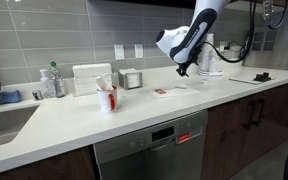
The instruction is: Pick up the coffee pod and put it in the white and red mug
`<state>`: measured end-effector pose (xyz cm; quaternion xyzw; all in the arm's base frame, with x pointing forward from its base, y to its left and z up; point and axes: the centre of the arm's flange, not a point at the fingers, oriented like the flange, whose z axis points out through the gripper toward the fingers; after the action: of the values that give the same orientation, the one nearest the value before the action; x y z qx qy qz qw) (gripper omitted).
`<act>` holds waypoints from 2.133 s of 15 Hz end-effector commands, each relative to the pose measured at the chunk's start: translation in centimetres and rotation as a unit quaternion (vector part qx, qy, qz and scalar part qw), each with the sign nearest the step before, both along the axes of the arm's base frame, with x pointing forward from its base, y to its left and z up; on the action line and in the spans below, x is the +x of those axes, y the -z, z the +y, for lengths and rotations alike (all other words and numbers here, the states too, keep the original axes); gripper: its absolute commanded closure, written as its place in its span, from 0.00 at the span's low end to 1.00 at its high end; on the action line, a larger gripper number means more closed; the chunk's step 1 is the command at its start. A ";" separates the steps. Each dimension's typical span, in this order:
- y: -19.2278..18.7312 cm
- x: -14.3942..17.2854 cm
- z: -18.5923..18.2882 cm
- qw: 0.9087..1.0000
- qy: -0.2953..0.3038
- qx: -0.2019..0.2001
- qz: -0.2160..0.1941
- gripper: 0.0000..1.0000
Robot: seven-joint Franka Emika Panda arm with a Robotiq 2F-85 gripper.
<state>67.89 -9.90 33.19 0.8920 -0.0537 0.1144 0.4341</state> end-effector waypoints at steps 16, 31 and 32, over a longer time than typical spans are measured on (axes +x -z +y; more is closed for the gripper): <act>4.2 4.4 -8.0 0.999 0.046 0.011 -0.007 0.00; 8.8 8.3 -15.1 0.997 0.069 -0.036 0.002 0.00; 9.1 8.4 -15.3 0.997 0.071 -0.039 0.004 0.00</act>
<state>74.24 -23.79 25.39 0.8726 -0.1169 0.0913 0.4654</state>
